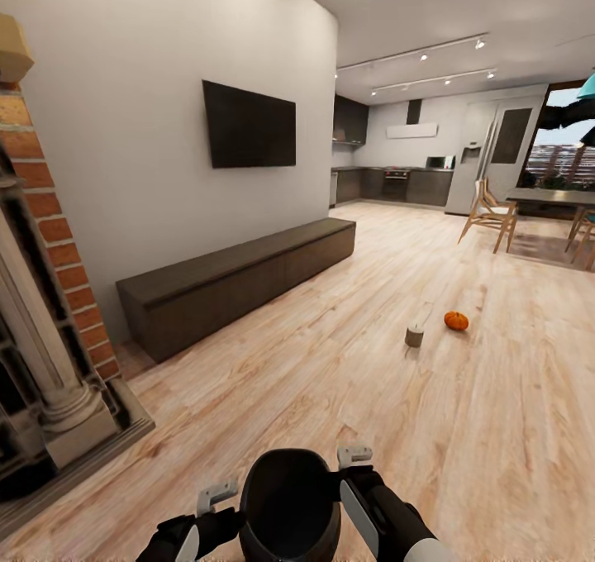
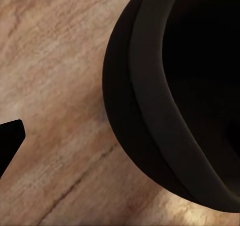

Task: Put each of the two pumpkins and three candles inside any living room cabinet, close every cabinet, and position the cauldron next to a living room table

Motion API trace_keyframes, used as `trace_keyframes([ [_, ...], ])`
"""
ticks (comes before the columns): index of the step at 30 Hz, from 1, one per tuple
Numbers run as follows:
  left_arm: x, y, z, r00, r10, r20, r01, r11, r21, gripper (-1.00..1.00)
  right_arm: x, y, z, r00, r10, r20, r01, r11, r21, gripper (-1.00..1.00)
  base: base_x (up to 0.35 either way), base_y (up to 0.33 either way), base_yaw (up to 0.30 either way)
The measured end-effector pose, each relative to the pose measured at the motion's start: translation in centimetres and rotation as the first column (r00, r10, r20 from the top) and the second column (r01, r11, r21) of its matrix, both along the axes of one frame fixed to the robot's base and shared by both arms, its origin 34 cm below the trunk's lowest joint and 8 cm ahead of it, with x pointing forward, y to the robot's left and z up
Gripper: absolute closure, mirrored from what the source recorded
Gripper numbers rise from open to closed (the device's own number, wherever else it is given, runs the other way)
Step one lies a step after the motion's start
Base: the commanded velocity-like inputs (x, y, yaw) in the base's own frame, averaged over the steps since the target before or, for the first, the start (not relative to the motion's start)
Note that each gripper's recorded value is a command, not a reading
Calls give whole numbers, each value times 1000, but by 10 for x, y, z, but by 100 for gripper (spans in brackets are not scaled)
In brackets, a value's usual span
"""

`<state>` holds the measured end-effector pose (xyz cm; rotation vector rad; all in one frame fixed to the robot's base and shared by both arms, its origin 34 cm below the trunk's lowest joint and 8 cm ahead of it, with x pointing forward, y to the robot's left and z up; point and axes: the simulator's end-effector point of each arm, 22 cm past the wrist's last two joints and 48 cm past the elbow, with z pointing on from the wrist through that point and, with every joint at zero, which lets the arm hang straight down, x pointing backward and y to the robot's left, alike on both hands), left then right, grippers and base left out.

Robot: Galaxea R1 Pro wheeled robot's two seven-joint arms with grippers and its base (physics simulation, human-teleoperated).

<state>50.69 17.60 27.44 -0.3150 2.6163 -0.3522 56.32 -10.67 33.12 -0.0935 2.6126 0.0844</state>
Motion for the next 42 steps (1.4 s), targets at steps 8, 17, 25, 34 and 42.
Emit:
trace_keyframes([
  [8, -2, -1, -12, 1000, 4, -5, -4, 1000, 2, -100, -5, 0, -16, 1000, -2, -27, 2, 1000, 2, -100, 0, 0, 0],
  [17, -7, -14, -25, 999, -46, -4, 46, 999, 20, -100, -11, 0, -34, 998, -4, -58, 4, 1000, 3, -100, 0, 0, 0],
  [25, -7, -16, -24, 999, -51, -4, 51, 999, 18, -100, -12, 0, -34, 998, -4, -59, 4, 1000, 3, -100, 0, 0, 0],
  [34, -9, -26, -24, 998, -56, -12, 56, 998, 4, -100, -12, 0, -34, 998, -4, -60, 4, 1000, 3, -100, 0, 0, 0],
  [42, -9, -37, -23, 998, -58, -12, 58, 998, -8, -100, -12, 0, -34, 998, -3, -61, 3, 1000, 3, -100, 0, 0, 0],
])
